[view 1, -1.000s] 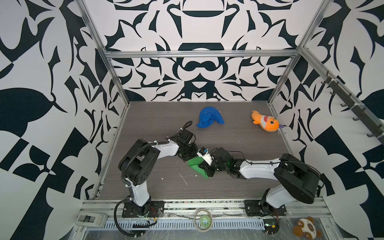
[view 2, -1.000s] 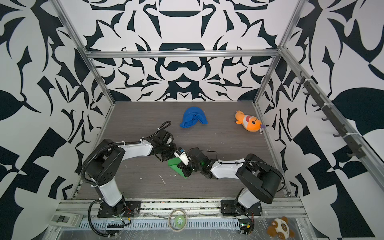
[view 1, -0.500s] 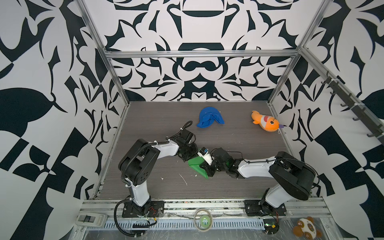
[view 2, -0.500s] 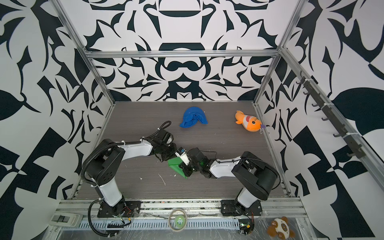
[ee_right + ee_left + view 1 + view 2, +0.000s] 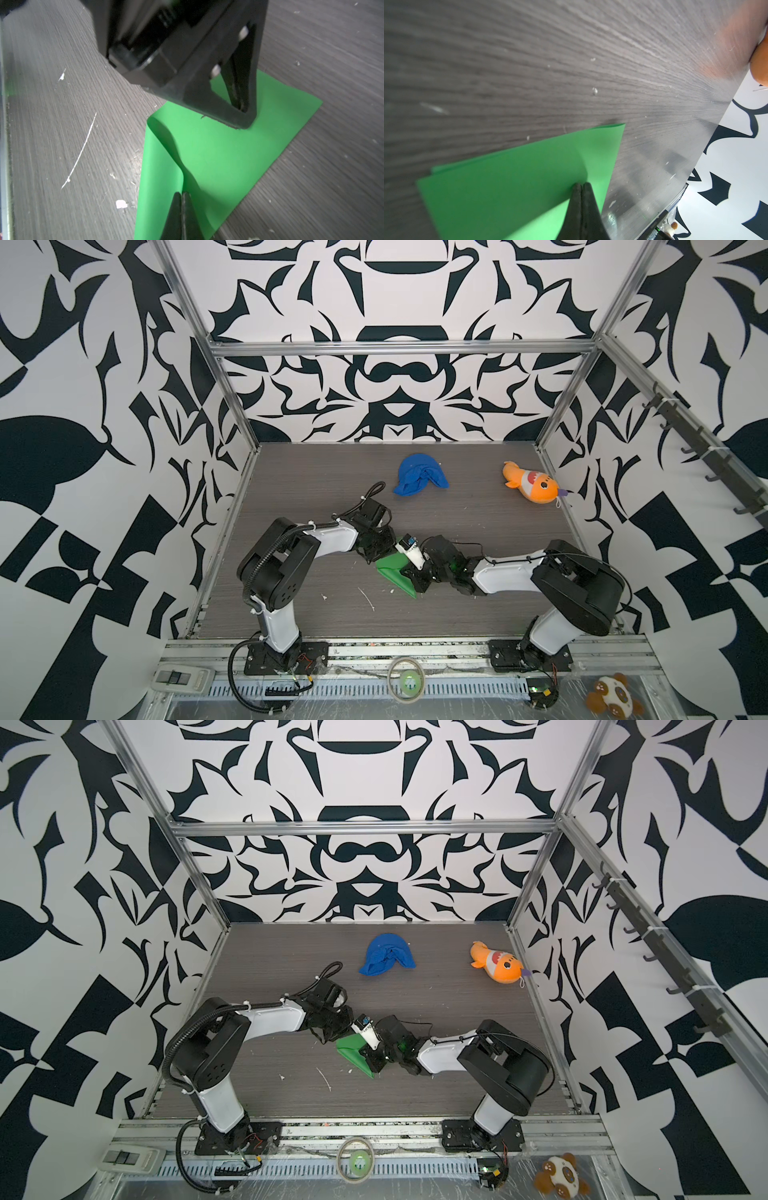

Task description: Fold a paper plane with a square sheet of paper (pick it up from the middle)

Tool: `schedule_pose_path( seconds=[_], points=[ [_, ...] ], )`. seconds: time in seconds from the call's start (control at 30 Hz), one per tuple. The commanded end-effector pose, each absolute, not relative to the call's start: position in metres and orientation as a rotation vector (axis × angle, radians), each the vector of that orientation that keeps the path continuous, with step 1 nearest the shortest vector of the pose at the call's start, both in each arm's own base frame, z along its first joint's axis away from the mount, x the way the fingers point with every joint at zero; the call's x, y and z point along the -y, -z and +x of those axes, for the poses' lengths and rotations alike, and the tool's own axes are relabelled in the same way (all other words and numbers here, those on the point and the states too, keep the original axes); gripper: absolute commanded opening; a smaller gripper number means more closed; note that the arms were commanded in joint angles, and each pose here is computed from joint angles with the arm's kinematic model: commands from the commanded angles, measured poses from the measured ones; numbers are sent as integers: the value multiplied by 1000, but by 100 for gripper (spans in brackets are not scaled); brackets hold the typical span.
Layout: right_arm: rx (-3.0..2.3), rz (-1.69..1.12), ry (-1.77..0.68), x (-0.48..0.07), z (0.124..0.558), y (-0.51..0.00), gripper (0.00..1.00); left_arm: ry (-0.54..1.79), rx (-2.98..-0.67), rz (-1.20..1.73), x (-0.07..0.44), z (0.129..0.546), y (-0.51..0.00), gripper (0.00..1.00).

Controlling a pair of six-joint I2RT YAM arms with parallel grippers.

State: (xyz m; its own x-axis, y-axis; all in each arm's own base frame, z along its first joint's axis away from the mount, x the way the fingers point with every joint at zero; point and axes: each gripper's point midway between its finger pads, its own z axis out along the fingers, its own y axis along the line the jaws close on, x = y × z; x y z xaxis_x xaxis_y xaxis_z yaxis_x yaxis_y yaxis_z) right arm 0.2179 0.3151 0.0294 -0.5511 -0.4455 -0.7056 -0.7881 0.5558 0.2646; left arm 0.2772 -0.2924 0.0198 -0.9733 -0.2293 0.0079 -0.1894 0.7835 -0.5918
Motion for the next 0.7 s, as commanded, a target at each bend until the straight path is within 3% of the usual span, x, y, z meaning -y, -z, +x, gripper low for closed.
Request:
schedule_pose_path(
  seconds=[0.0, 0.67],
  points=[
    [-2182, -964, -763, -321, 230, -41, 1, 832, -3003, -369, 279, 262, 8, 0],
    [-2217, -962, -753, -319, 229, -32, 1, 834, -3003, -370, 280, 263, 8, 0]
  ],
)
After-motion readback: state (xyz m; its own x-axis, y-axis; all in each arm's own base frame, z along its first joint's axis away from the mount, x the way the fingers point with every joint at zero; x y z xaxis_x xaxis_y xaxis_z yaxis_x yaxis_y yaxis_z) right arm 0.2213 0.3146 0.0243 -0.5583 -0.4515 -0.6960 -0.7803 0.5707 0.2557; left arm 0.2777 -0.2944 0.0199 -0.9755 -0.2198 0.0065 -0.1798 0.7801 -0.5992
